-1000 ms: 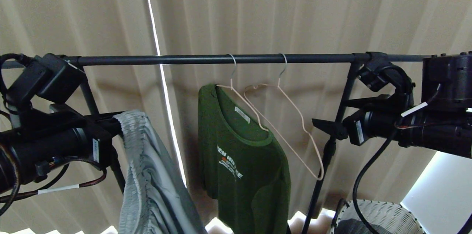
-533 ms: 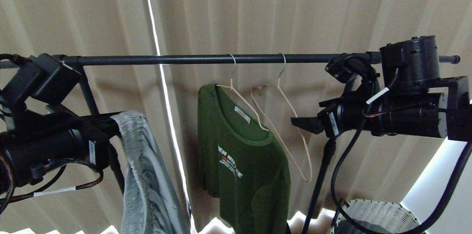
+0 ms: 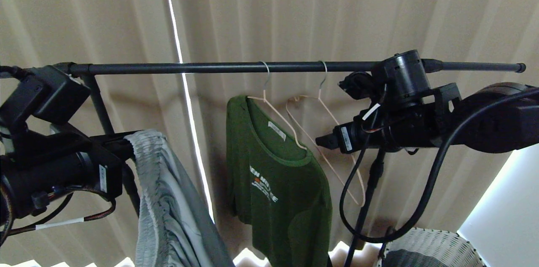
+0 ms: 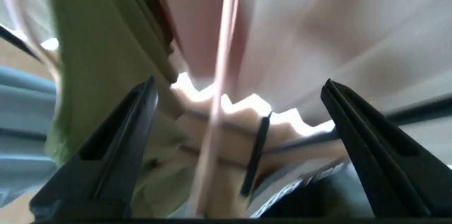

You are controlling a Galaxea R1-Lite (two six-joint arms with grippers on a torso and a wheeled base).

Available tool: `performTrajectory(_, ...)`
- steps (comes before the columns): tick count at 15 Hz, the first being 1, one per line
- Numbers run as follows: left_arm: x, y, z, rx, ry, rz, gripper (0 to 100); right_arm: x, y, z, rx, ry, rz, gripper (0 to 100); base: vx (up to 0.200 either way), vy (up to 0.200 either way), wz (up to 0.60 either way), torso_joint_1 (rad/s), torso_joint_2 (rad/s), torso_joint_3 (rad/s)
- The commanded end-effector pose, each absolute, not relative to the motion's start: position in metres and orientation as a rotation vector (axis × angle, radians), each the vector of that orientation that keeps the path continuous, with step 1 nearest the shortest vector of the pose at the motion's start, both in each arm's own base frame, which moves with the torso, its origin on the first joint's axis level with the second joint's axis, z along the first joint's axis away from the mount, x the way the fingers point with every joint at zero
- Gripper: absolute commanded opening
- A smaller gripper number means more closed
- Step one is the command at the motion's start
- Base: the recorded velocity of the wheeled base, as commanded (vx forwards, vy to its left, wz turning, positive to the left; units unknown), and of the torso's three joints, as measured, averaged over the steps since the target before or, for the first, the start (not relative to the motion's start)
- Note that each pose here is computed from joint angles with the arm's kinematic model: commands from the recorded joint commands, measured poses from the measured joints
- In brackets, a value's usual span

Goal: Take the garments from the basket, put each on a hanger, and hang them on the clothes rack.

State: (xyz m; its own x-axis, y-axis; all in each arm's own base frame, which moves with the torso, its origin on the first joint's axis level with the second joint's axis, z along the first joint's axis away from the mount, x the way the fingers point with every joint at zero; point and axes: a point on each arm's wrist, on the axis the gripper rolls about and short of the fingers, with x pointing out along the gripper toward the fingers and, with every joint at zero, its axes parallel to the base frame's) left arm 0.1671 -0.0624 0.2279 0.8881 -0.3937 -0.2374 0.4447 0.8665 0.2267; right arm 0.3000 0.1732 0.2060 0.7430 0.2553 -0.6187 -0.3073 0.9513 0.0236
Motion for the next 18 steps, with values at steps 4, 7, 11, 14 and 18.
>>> performTrajectory(4,0.167,-0.063,0.226,0.282,0.193,-0.444,0,0.305,0.178,0.198,-0.083,0.684,0.241,100,0.000,0.000,0.00,0.000,0.00,0.000)
performTrajectory(7,0.166,-0.062,0.227,0.281,0.188,-0.444,0,0.305,0.178,0.195,-0.086,0.693,0.238,100,0.000,0.000,0.00,0.000,0.00,0.000)
performTrajectory(11,0.163,-0.061,0.226,0.281,0.187,-0.444,0,0.305,0.177,0.195,-0.086,0.692,0.235,0,0.000,0.000,0.00,0.000,0.00,0.000)
performTrajectory(14,0.163,-0.061,0.226,0.281,0.187,-0.444,0,0.302,0.175,0.200,-0.083,0.682,0.235,0,0.000,0.000,0.00,0.000,0.00,0.000)
performTrajectory(18,0.163,-0.061,0.226,0.281,0.185,-0.443,0,0.290,0.167,0.214,-0.065,0.649,0.240,0,0.000,0.000,0.00,0.000,0.00,0.000)
